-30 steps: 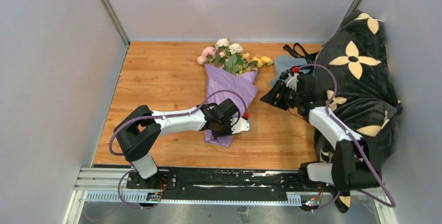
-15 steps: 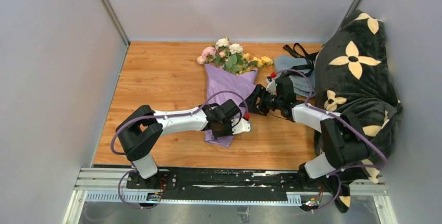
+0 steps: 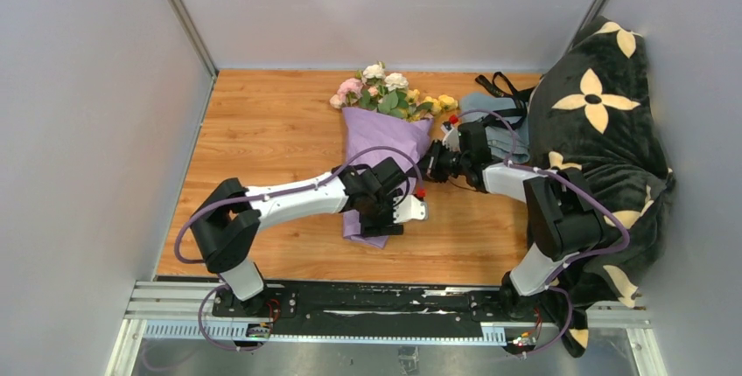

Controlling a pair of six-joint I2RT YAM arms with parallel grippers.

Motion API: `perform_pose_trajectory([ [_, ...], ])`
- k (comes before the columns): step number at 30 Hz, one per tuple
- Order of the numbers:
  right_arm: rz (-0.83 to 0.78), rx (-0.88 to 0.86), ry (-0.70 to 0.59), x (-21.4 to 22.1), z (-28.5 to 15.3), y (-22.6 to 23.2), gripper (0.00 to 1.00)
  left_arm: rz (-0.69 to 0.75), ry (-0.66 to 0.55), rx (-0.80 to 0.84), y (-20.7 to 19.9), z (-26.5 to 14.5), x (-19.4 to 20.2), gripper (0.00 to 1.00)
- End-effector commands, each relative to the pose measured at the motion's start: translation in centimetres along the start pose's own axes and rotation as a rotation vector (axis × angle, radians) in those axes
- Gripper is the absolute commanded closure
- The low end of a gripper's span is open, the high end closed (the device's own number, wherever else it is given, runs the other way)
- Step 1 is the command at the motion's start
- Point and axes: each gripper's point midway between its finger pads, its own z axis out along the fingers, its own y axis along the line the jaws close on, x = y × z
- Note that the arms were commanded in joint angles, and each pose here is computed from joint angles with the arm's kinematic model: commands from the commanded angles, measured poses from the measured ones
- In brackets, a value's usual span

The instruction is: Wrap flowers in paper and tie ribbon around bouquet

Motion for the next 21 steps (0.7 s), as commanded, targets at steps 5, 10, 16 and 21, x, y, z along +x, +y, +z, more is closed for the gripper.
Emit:
perform_pose_trajectory([
  [5,-0.154,0.09,0.04,-0.8,-0.1,-2.9,1.0,0.128,-0.223,0.263,-3.7,-10.3,-6.5,0.28],
  [10,-0.194,0.1,0.033,-1.2,-0.3,-2.7,1.0,-0.074,-0.198,0.098,1.9,-7.7,-5.4,0.66],
  [16,-0.197,0.082,0.019,-1.1,-0.5,-2.4,1.0,0.022,-0.016,-0.163,5.8,-1.1,-2.7,0.86],
  [21,-0.22,0.099,0.018,-1.0,-0.8,-2.6,1.0,0.15,-0.006,-0.192,4.0,1.6,-2.3,0.87],
])
